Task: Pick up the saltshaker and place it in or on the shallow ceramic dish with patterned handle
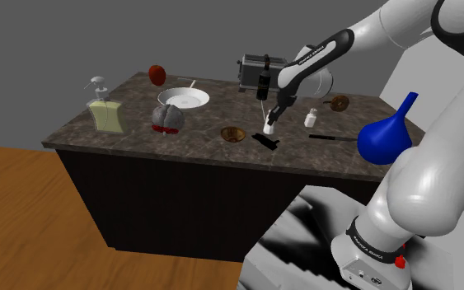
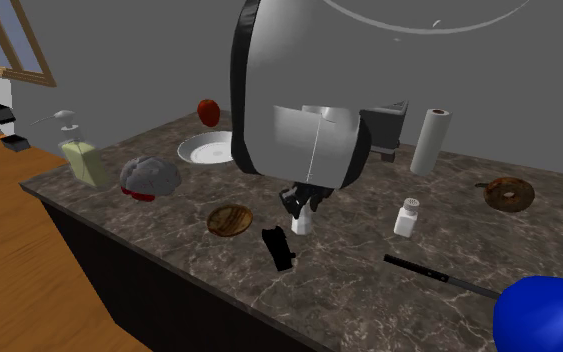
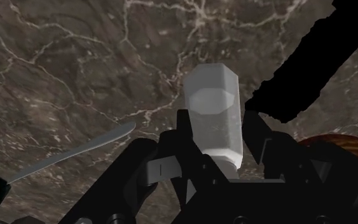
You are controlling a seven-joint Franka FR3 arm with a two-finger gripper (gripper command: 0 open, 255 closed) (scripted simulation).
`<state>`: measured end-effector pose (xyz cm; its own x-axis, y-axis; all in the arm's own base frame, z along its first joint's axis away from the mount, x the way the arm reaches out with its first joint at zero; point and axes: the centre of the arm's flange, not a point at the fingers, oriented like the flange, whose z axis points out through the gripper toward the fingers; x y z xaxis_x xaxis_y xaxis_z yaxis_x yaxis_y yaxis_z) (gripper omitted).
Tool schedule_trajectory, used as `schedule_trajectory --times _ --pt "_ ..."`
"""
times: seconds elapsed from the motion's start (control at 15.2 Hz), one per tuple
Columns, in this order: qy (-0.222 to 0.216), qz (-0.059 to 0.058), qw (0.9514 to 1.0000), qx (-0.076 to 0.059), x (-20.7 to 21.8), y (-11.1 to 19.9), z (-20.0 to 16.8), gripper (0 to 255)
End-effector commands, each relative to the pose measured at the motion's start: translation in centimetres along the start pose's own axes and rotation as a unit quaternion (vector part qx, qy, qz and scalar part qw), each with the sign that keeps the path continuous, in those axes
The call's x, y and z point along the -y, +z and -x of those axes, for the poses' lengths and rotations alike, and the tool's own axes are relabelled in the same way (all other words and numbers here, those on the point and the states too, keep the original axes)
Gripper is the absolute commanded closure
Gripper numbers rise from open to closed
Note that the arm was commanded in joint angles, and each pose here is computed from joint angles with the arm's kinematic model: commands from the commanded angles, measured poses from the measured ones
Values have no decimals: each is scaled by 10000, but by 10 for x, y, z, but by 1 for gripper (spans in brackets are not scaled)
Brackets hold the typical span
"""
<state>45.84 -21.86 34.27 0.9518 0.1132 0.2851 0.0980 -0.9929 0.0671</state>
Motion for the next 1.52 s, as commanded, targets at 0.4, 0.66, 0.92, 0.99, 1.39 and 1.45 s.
schedule_trajectory --times 0.4,0.66,0.92,0.99,1.39,1.45 --pt "0 1 10000 2 -4 -40 -12 255" --pt "0 1 10000 2 -5 -60 -18 255" --pt "0 1 10000 2 -7 -80 -24 255" --pt "0 1 10000 2 -7 -85 -26 255" --pt "0 1 10000 2 2 -106 -39 255" --pt "0 1 10000 2 13 -105 -46 255"
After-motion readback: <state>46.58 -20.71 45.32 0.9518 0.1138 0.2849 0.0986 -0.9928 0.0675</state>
